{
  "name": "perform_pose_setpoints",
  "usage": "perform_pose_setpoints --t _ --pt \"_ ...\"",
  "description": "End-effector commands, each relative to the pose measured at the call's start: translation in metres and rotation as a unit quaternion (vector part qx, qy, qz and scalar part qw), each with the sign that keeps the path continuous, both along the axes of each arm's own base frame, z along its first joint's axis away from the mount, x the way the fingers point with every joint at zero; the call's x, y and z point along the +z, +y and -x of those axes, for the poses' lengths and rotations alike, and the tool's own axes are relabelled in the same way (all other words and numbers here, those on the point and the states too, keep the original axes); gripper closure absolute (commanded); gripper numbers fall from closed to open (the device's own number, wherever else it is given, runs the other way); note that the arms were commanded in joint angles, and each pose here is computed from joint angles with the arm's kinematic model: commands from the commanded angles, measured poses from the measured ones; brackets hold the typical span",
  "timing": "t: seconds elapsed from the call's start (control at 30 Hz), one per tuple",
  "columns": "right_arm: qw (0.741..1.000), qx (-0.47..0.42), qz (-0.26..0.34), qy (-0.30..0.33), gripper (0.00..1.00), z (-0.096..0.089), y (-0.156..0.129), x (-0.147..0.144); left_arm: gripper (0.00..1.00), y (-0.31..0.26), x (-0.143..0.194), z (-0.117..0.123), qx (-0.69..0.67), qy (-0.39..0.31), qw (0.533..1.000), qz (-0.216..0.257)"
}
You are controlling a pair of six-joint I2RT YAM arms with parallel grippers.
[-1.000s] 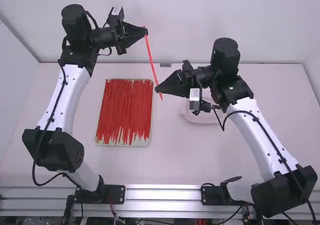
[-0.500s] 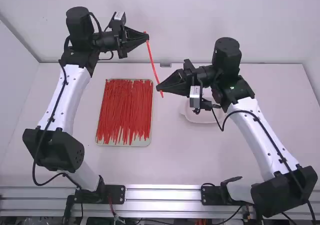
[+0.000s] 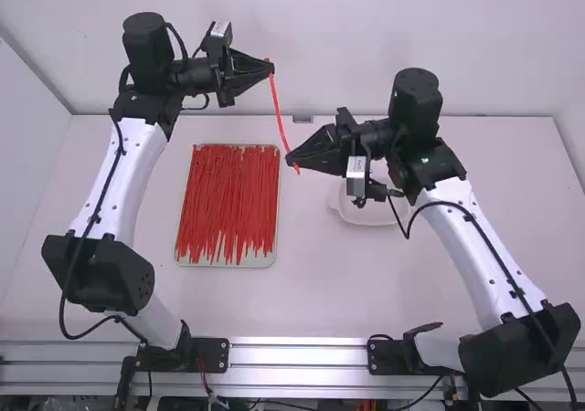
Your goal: Fasten the cable tie
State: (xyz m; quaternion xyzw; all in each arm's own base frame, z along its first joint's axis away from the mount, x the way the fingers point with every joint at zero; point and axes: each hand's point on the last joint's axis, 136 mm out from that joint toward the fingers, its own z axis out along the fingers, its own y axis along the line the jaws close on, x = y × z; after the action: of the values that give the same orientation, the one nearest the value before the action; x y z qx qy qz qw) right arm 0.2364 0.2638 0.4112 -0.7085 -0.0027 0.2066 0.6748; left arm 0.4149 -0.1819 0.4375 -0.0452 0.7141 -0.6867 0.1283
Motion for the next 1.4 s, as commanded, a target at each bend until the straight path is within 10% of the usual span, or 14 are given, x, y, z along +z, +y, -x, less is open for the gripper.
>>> perform_pose_setpoints --t 0.0,1.37 --pt "1.000 -0.005 -0.003 -0.008 0.92 -0.003 -0.001 0.006 0.98 -0.014 0.002 0.009 -0.024 -0.007 1.000 0.000" --pt "1.000 0.010 -0.004 -0.007 0.91 0.001 -0.002 0.006 0.98 0.016 0.026 -0.004 0.013 -0.053 0.998 0.015"
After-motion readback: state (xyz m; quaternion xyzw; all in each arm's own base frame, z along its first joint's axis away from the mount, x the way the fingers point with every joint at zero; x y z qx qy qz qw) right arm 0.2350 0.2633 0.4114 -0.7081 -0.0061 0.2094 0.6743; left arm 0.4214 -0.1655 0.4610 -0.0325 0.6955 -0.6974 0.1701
